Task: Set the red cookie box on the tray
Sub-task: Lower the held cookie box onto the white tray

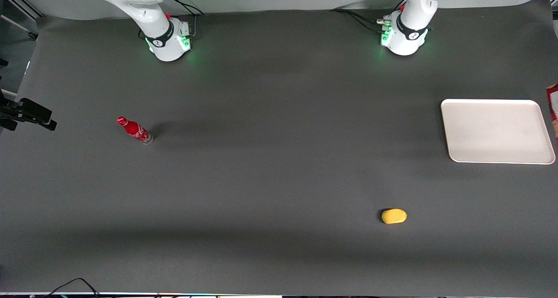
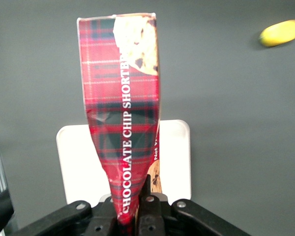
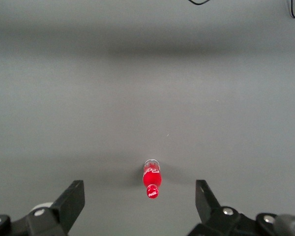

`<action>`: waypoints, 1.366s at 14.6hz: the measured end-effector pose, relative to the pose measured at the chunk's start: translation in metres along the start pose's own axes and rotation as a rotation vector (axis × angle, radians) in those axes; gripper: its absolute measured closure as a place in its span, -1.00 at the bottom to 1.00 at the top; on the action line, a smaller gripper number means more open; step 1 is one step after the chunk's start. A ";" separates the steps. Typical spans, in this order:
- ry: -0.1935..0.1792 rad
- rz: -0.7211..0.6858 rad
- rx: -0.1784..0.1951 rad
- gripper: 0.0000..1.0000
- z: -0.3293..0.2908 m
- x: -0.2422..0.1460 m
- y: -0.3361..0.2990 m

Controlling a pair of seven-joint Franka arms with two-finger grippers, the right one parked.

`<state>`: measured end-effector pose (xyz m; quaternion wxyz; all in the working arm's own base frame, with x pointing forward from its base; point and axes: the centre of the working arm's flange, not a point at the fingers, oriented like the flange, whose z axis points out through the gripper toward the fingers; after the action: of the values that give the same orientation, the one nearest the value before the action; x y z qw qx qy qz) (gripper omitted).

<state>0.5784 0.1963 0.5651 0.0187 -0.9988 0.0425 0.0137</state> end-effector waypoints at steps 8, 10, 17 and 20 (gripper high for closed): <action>-0.006 -0.038 -0.033 0.81 0.112 -0.066 -0.154; 0.033 0.007 -0.022 0.81 0.149 -0.084 -0.183; 0.009 0.017 -0.004 0.81 0.257 -0.121 -0.228; 0.003 0.014 0.008 0.81 0.296 -0.126 -0.235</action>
<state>0.4650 0.4520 0.2820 0.0224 -0.9984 0.0496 0.0121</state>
